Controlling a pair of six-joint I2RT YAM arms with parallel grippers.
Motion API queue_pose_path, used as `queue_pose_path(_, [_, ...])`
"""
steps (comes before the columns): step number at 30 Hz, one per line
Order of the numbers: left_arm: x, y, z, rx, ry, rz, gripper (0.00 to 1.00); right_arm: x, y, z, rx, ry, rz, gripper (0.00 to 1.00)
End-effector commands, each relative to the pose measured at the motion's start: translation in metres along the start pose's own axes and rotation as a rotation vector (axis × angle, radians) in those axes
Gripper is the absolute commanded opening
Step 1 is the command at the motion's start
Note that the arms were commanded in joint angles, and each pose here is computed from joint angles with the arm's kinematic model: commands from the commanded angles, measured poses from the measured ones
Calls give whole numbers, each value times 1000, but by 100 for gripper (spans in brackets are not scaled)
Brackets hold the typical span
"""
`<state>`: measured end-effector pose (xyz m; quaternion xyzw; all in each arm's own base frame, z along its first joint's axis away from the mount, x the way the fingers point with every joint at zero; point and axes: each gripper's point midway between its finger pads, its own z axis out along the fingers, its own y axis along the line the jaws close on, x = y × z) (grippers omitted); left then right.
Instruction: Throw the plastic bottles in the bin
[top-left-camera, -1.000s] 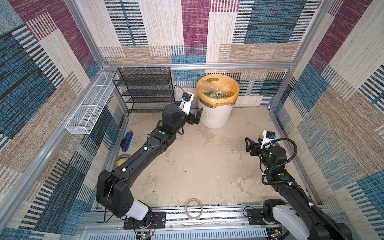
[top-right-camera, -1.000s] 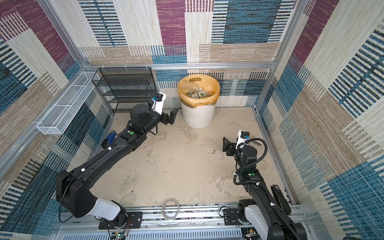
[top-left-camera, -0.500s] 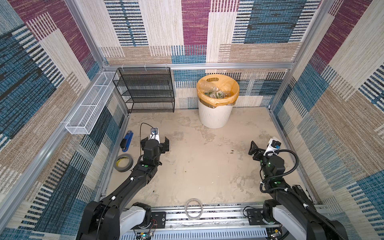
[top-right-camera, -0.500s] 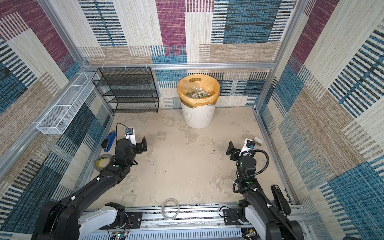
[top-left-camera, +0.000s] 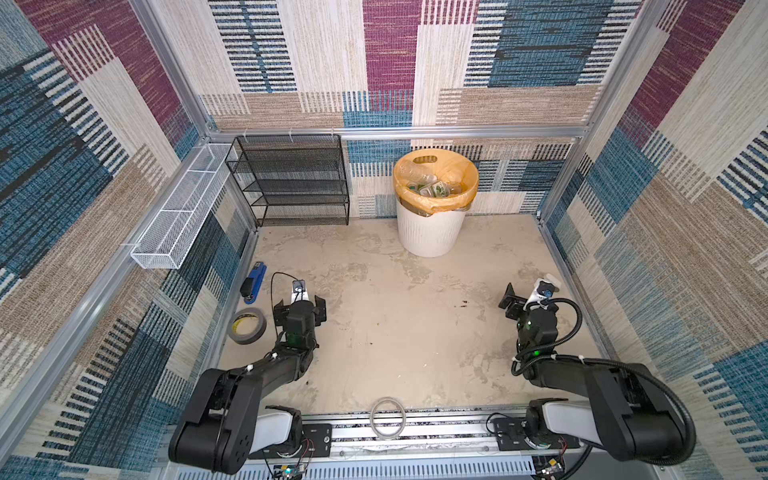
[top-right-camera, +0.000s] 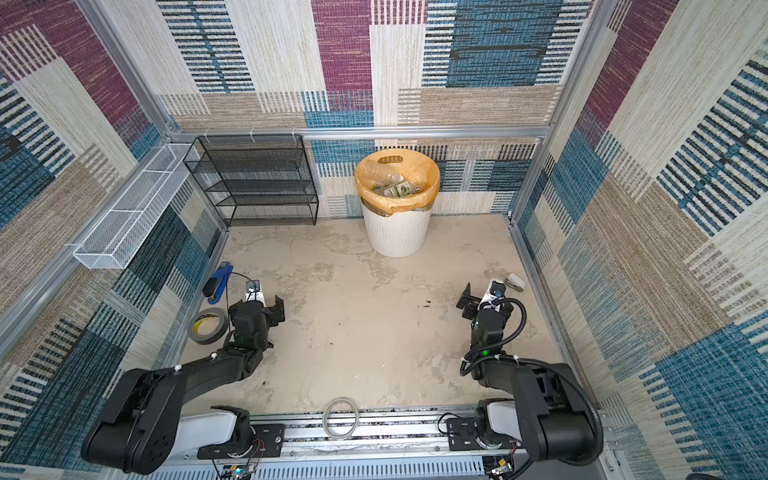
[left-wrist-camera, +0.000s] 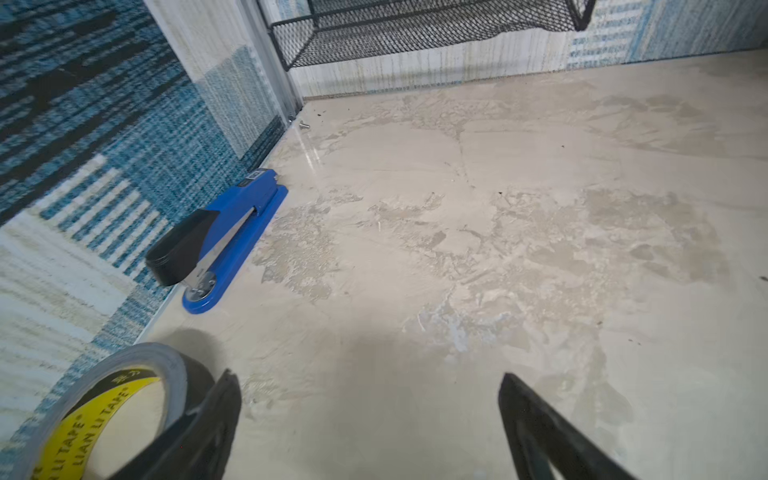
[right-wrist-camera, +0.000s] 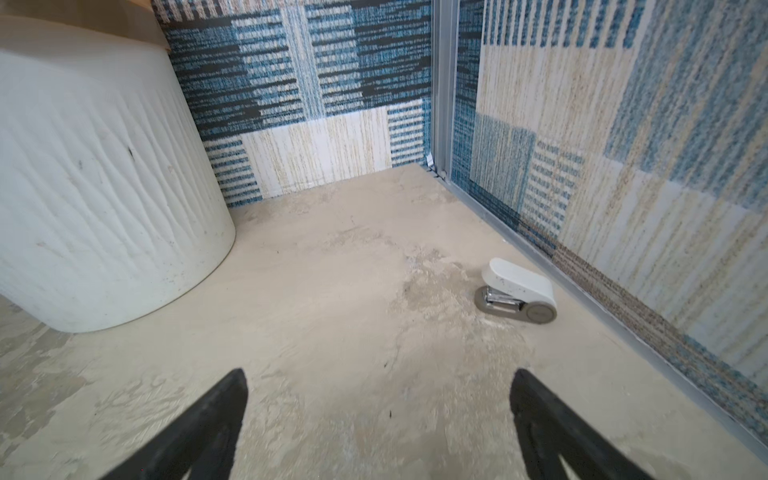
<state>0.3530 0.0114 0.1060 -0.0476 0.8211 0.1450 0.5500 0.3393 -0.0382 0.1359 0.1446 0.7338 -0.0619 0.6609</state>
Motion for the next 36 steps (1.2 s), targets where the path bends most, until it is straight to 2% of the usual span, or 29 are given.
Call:
queue_pose_path(1, [-33,-5,6,51,-149,1,97,-39,11,5,-40,-175,-27,99])
queue_pose_path(6, [-12,7,28,53,-157,-89,98,-22,32,19,-139,-115,-82,99])
queue_pose_path(9, [-7,-3,40,137,-40,-77,98,-14,37,17,-213,-112,-90,99])
queue_pose_path(10, [-8,-6,46,162,-26,-72,97,-20,33,14,-195,-155,-75,99])
queue_pose_path(12, [-8,-7,50,215,-9,-96,97,-14,32,15,-201,-108,-71,99])
queue_pose_path(26, [-8,-7,50,214,-16,-98,99,-17,27,18,-171,-122,-59,99])
queue_pose_path(30, [-9,-6,50,212,-18,-99,99,-13,39,22,-234,-98,-86,99])
queue_pose_path(36, [-9,-6,50,208,-17,-97,99,-14,39,19,-235,-109,-87,99])
